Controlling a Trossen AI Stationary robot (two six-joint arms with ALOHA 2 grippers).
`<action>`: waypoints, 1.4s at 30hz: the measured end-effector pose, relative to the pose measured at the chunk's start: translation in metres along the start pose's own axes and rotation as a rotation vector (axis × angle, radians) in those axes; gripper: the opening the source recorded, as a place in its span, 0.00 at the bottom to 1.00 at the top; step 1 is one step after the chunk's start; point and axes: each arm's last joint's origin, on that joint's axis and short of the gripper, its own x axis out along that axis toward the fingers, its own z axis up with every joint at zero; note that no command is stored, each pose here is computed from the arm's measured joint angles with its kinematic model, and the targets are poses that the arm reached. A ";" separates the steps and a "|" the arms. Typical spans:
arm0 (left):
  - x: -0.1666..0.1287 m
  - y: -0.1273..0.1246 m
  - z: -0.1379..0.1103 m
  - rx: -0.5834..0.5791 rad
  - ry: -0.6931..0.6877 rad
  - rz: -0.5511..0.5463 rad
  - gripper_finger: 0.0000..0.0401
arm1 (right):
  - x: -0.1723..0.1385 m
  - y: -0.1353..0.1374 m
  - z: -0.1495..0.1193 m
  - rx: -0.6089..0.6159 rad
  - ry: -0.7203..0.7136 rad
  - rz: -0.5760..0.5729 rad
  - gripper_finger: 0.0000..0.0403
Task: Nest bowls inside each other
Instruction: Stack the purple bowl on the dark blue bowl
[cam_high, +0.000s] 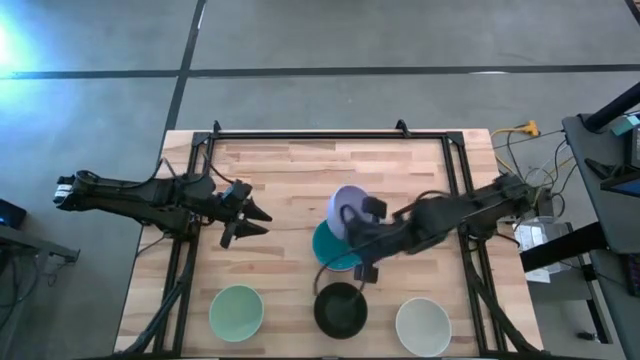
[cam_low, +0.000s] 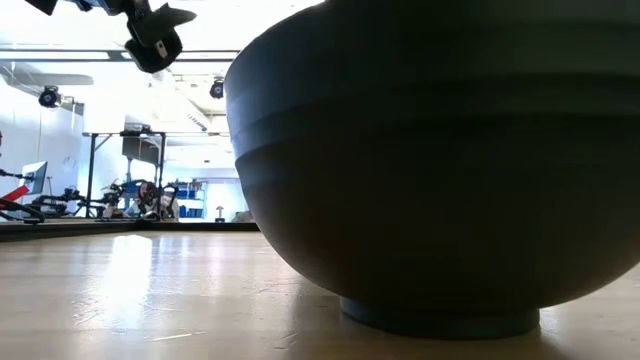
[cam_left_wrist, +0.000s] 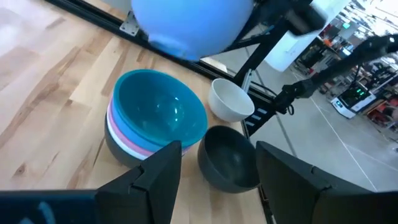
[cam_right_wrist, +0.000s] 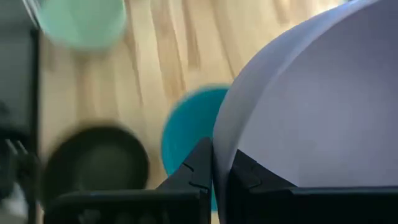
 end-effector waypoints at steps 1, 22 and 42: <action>-0.002 0.000 0.000 0.000 0.000 0.000 0.48 | 0.006 0.003 0.003 -0.028 0.040 -0.009 0.02; -0.005 0.001 -0.003 -0.015 0.021 0.016 0.48 | 0.063 0.038 0.024 -0.227 0.303 0.058 0.02; 0.010 0.006 -0.007 -0.024 0.070 0.044 0.48 | 0.078 0.037 0.013 -0.334 0.395 0.108 0.02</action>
